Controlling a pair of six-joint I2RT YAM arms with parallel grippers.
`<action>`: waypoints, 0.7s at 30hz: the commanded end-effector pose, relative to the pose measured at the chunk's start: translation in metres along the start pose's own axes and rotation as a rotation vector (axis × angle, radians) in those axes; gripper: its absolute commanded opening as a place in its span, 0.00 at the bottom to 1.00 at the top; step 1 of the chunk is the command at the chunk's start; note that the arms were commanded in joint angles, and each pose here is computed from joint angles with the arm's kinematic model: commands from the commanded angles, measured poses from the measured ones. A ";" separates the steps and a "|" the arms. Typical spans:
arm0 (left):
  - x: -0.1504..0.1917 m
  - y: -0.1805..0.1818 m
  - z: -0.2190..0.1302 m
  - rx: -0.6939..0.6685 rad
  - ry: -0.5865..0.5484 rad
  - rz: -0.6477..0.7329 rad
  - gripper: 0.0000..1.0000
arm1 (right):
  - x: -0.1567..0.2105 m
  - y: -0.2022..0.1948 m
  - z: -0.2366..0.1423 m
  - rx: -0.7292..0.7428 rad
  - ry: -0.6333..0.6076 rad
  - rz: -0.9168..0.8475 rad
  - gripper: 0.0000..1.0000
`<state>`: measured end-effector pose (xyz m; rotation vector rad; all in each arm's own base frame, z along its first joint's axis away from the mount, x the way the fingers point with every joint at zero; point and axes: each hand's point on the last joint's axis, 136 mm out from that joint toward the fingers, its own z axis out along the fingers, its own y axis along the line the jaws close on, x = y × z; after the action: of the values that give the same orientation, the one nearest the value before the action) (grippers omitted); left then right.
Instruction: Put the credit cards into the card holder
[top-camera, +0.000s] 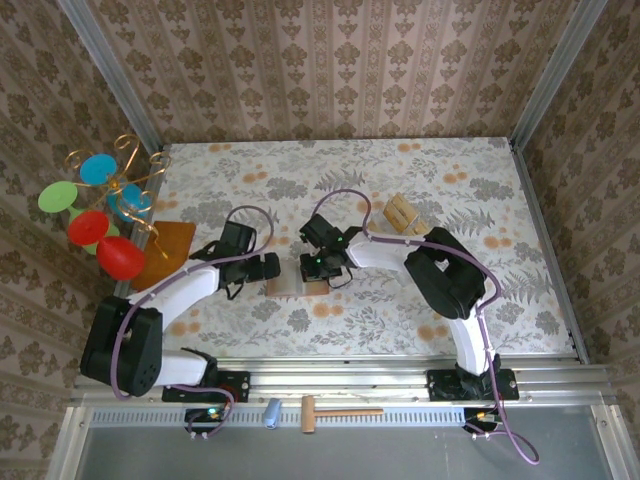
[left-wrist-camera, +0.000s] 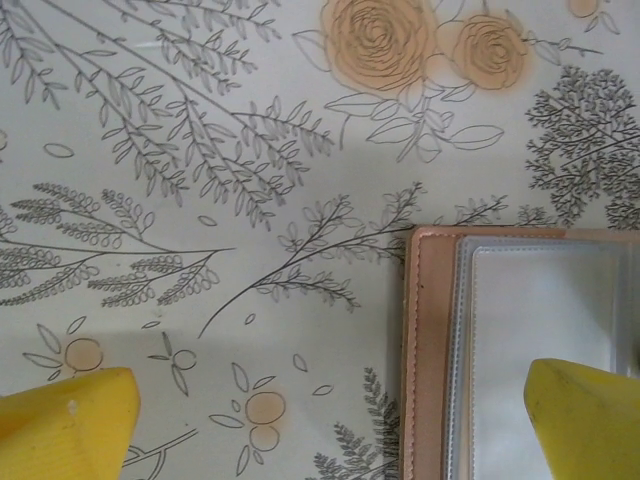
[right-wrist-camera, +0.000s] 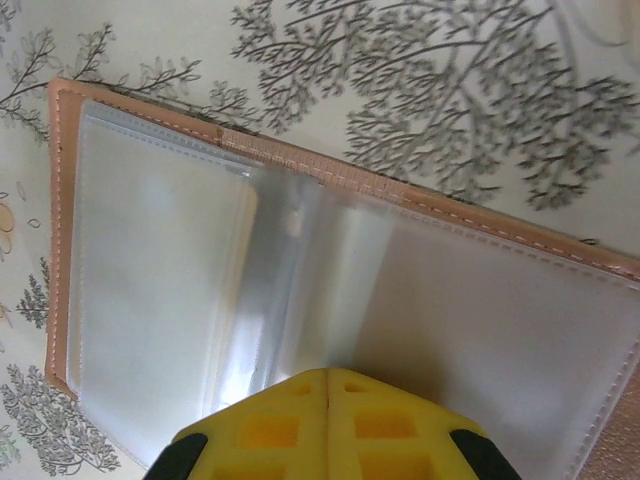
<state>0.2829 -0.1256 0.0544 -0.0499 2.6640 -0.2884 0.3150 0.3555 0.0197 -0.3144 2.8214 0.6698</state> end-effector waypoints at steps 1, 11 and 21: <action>-0.010 -0.009 -0.002 0.004 -0.020 -0.001 1.00 | 0.010 -0.034 -0.002 0.094 0.026 0.005 0.07; -0.011 -0.038 0.005 0.017 -0.016 0.095 1.00 | -0.004 -0.030 -0.025 0.046 -0.006 -0.031 0.12; -0.017 -0.058 0.020 -0.028 -0.004 0.210 1.00 | -0.010 -0.024 -0.052 0.023 -0.057 -0.027 0.16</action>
<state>0.3000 -0.1844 0.0538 0.1781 2.6579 -0.2371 0.3266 0.3232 0.0533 -0.3238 2.7576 0.6576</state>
